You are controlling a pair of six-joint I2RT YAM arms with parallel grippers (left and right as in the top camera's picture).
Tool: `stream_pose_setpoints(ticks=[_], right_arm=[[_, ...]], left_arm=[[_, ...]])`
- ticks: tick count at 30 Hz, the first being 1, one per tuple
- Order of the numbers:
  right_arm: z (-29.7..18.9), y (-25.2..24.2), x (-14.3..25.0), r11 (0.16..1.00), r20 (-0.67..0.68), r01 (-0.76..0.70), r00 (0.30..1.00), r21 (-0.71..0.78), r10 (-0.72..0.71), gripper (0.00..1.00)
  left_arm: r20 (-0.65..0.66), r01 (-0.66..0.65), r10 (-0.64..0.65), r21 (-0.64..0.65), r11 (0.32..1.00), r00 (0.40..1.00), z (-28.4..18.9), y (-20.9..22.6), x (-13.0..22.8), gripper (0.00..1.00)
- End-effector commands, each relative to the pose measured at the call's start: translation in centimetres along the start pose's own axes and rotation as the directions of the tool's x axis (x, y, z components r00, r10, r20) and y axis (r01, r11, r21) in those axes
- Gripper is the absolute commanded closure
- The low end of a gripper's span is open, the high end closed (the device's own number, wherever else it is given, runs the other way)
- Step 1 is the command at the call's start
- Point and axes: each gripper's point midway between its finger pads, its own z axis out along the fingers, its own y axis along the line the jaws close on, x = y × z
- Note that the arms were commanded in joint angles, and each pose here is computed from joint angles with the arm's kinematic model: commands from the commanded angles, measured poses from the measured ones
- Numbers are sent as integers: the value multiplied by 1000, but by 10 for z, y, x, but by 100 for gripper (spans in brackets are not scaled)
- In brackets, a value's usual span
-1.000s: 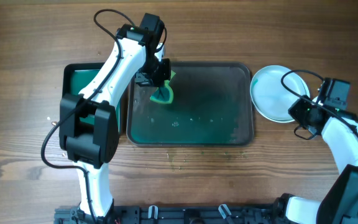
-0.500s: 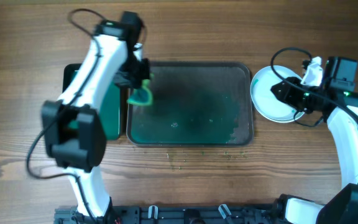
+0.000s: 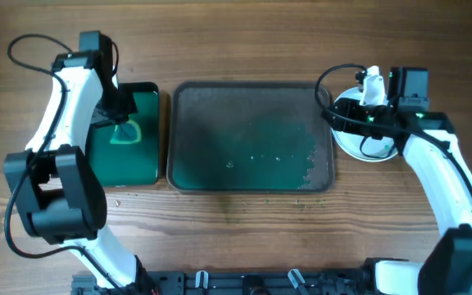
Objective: Clean dirty plates on tray and stack at the side
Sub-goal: 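Lower the sponge into the green basin and release it with the left gripper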
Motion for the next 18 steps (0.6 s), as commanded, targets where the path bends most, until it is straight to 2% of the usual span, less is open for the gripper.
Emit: stream_pose_setpoints(ticks=[1,7,10,15,18], right_arm=[[20,0,2,999,-38,38,999,-16,-39,53],[45,-10,10,999,-88,15,996,-37,-18,52],[52,-18,14,1000,-105,5,994,-15,-6,50],[56,-42,14,994,-102,11,995,108,0,49],[56,-42,13,994,-99,11,995,112,0,49]], left_arm=[[-8,8,-8,-20,1000,1000,6,13,2,65],[1,10,-10,-18,1000,1000,1,13,2,50],[31,17,-16,-11,1000,999,-13,14,-1,50],[119,21,-23,13,1000,993,-51,14,-7,46],[149,22,-27,35,999,988,-68,14,-4,39]])
